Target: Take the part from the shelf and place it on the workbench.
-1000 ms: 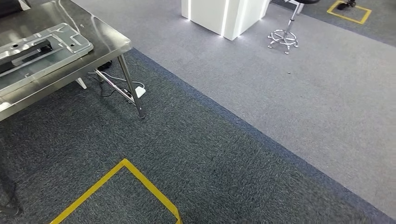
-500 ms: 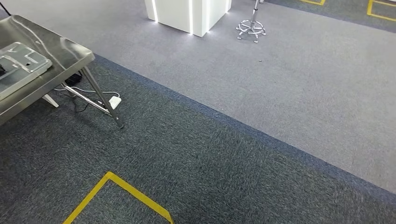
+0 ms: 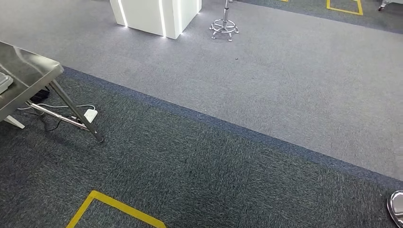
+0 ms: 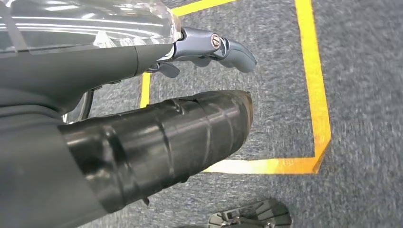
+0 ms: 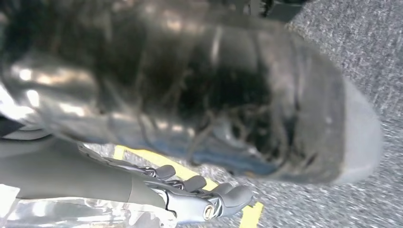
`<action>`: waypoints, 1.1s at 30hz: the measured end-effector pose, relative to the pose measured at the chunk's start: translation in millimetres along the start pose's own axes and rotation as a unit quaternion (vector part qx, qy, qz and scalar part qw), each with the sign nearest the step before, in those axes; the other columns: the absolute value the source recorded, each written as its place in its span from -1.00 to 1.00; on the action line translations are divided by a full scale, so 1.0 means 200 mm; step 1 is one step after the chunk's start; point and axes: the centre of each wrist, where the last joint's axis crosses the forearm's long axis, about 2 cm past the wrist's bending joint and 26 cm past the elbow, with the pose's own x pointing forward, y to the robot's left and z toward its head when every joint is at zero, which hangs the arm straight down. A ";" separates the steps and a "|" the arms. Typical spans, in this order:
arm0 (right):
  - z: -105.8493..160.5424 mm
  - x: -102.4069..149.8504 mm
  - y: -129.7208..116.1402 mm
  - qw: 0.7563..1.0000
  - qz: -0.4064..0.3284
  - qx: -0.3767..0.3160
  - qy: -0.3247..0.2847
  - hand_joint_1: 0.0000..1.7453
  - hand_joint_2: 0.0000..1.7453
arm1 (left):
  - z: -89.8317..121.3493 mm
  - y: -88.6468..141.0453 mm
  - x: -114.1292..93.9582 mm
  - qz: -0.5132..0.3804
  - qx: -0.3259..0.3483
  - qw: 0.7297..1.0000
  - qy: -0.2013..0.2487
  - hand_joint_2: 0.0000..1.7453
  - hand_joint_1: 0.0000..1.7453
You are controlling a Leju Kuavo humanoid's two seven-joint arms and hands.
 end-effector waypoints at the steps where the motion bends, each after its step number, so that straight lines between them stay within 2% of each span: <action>1: 0.00 0.00 0.00 1.000 0.002 0.001 -0.001 -1.00 -1.00 | 0.00 0.00 -0.01 0.000 0.000 1.000 0.001 -1.00 -1.00; 33: -0.01 -0.01 -0.02 1.000 0.012 0.009 -0.003 -1.00 -1.00 | 0.00 0.00 0.00 0.006 0.005 1.000 0.000 -1.00 -1.00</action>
